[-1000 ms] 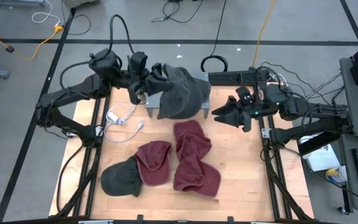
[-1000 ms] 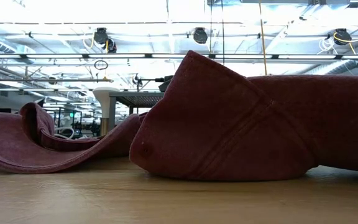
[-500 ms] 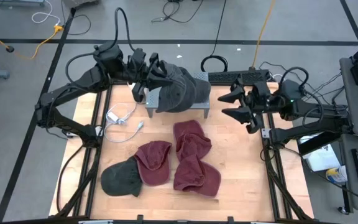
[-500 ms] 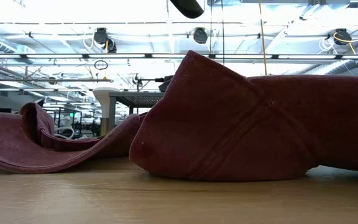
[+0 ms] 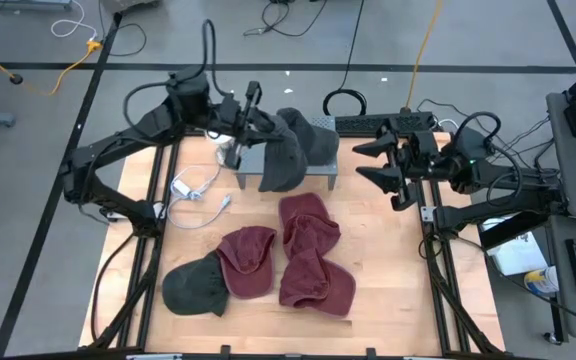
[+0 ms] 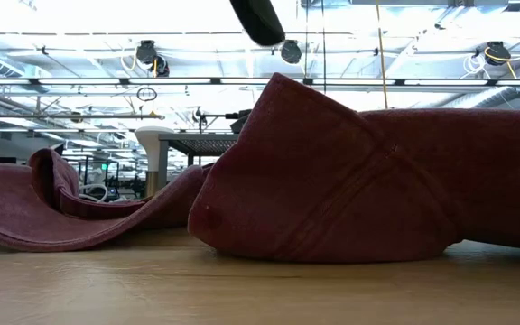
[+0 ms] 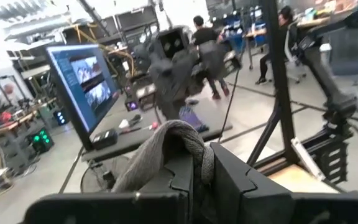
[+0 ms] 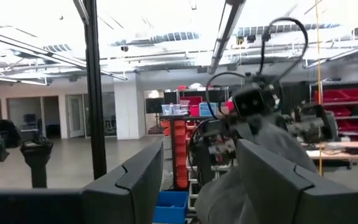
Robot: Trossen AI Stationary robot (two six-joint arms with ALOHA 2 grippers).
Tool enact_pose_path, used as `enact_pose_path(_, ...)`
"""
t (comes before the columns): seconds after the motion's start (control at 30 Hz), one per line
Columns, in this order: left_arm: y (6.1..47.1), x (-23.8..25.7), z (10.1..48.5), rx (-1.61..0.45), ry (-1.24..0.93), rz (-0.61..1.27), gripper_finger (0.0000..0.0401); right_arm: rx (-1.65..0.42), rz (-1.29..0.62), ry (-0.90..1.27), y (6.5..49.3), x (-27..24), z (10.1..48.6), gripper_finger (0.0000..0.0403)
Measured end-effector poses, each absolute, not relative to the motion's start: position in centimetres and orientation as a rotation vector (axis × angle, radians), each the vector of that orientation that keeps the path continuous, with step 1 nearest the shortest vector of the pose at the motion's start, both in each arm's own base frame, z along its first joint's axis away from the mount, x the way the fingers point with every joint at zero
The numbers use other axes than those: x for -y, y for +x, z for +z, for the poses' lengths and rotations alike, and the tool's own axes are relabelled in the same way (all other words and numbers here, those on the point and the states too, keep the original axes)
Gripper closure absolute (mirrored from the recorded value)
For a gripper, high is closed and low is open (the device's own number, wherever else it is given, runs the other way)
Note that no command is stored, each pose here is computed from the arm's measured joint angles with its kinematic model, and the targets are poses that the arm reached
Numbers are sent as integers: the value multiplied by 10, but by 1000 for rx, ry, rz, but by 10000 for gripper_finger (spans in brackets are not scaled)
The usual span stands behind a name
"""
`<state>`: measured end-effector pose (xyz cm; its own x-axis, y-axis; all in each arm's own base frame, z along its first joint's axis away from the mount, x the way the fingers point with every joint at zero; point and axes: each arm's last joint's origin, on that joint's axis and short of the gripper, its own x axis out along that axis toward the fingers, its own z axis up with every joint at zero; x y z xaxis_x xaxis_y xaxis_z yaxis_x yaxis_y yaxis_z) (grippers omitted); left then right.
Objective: Pick & Place hat
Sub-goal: Stack the right black cap on top of the black cap on the shelf
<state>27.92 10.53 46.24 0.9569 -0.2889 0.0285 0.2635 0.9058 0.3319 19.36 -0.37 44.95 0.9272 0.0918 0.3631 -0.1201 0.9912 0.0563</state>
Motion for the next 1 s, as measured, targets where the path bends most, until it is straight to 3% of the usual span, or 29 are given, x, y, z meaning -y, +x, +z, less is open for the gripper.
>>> enact_pose_path(0.27,306,-129,442,71,370,-248,371,410,92,-13,192,4,453,207)
enact_pose_path(0.7,345,-188,445,96,400,-207,371,459,38,-254,191,4,456,207)
enact_pose_path(1.0,354,-217,436,74,368,-194,371,456,36,-264,191,4,456,207)
